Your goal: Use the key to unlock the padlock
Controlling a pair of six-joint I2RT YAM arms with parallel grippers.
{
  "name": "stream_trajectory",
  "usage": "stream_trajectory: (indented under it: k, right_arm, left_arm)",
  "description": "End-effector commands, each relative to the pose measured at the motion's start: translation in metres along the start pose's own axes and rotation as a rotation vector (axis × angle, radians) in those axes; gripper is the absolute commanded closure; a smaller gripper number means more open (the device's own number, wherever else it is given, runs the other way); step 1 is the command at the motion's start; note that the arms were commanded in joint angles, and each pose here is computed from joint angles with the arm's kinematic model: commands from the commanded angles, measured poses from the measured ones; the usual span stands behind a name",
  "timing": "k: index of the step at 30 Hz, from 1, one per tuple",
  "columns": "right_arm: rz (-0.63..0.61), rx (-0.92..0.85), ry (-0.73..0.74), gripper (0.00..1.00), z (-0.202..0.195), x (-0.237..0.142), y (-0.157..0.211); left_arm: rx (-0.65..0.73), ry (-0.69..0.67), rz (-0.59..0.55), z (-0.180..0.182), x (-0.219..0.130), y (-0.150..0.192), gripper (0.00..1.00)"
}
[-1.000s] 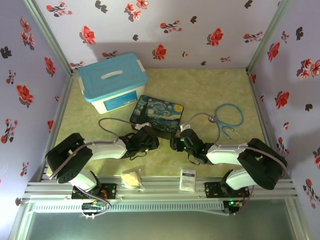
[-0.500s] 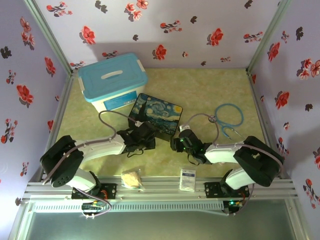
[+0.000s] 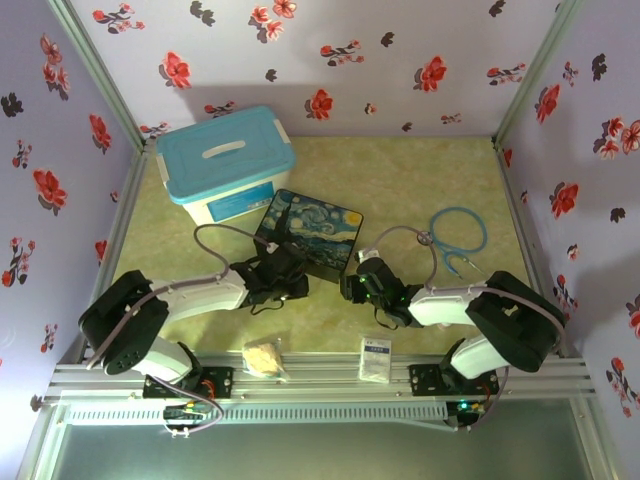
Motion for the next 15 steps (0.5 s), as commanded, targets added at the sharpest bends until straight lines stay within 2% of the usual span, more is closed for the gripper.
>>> stream_trajectory:
  k: [1, 7, 9, 15]
  right_arm:
    - [-0.044, 0.010, -0.008, 0.57, 0.006, -0.002, -0.012]
    - [-0.048, 0.010, -0.005, 0.57, 0.007, -0.003, -0.013]
    - [-0.046, 0.008, -0.004, 0.57, 0.006, -0.002, -0.013]
    - [-0.049, 0.008, -0.002, 0.57, 0.006, -0.004, -0.014]
  left_arm:
    - [-0.003, -0.002, 0.024, 0.009, 0.005, 0.014, 0.83]
    - [-0.127, 0.087, -0.111, 0.018, 0.011, 0.018, 0.83]
    - [-0.148, 0.090, -0.144, 0.020, 0.011, 0.017, 0.78]
    - [-0.175, 0.055, -0.200, 0.028, 0.011, 0.020, 0.76]
Point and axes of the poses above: each hand's point on the last joint's axis, 136 mm out from that joint toward the fingers, its own x axis out along the fingers, its own z axis along the line the jaws close on, y = z × x, the point moved 6 cm from there along -x, back along the fingers, and after that the axes turned 14 degrees about x, right-handed, at the moved point
